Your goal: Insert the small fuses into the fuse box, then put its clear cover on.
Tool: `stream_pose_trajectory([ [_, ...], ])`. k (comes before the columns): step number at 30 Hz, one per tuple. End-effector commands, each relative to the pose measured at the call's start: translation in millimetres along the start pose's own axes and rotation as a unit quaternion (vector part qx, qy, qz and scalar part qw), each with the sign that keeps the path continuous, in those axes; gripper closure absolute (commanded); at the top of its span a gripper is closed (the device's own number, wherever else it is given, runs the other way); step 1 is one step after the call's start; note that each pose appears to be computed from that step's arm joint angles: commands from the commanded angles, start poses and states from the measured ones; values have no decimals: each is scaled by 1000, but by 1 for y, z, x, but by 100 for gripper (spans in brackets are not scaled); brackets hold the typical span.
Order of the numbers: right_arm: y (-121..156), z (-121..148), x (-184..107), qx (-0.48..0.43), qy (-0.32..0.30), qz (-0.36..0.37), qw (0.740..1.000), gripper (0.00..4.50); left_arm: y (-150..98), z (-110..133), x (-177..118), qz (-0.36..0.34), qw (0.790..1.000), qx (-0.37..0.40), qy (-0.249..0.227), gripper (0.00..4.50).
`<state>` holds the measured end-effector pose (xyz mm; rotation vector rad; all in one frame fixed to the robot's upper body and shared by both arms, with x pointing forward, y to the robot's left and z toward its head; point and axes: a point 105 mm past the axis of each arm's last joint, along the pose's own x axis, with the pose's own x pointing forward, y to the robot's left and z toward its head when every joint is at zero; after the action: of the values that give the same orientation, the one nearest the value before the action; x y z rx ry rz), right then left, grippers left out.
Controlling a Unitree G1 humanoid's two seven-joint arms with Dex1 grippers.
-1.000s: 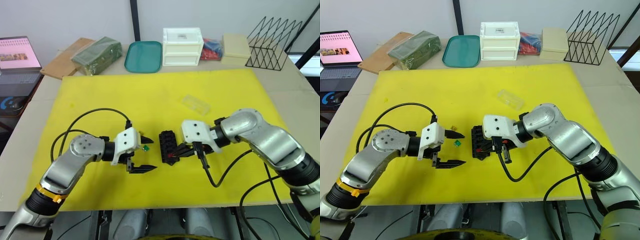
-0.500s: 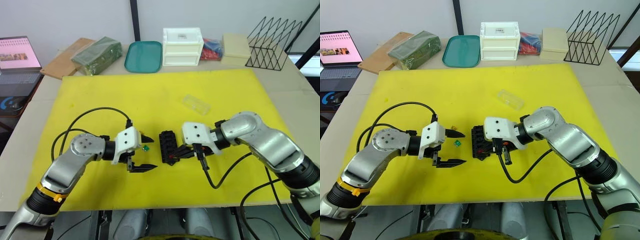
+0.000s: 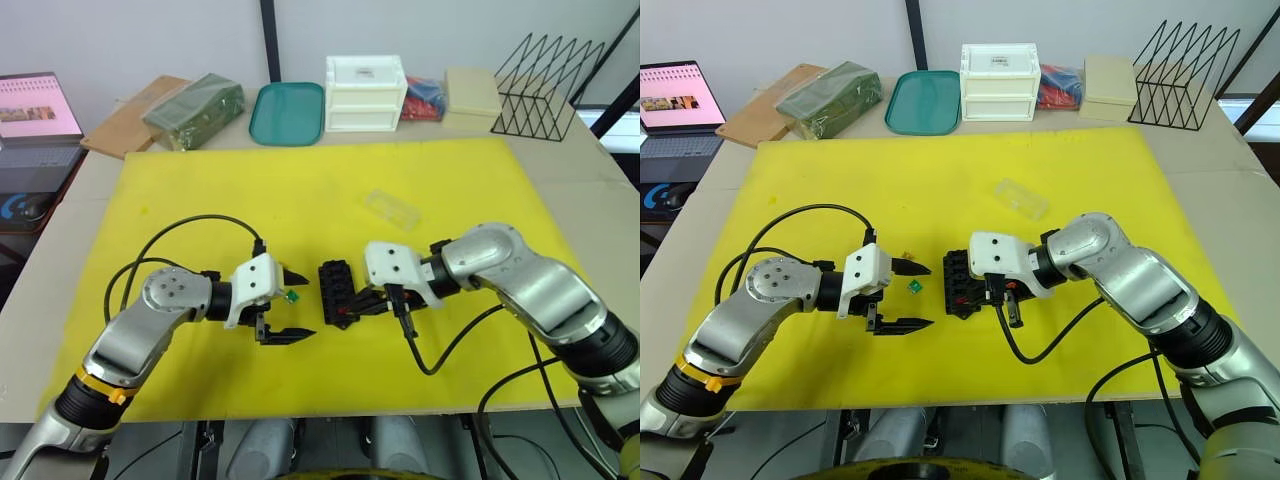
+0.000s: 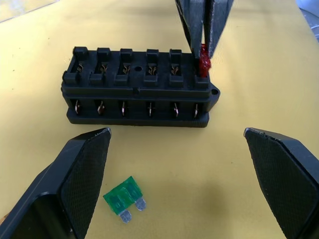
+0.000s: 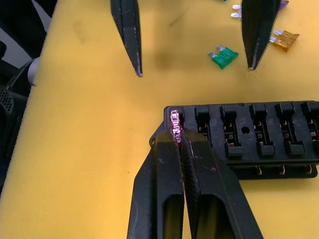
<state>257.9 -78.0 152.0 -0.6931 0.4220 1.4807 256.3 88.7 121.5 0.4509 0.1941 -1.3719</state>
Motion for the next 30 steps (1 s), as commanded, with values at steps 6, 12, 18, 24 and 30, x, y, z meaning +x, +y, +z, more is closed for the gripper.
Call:
stream_pose_trajectory([
  [6,-3,15,-7,-20,-18,-14,1000,450,-2,10,1,-4,1000,19,-13,1],
  [12,0,12,-5,-10,-16,-6,1000,450,-2,10,1,-3,1000,20,-12,1],
  [18,3,6,0,1,-15,-6,1000,450,-2,10,1,-3,1000,20,-12,1],
  [24,2,5,1,0,-15,-12,1000,450,-2,10,1,-3,1000,20,-13,1],
  [30,5,-2,5,-8,3,-8,1000,450,-2,11,1,-4,1000,20,-14,1],
])
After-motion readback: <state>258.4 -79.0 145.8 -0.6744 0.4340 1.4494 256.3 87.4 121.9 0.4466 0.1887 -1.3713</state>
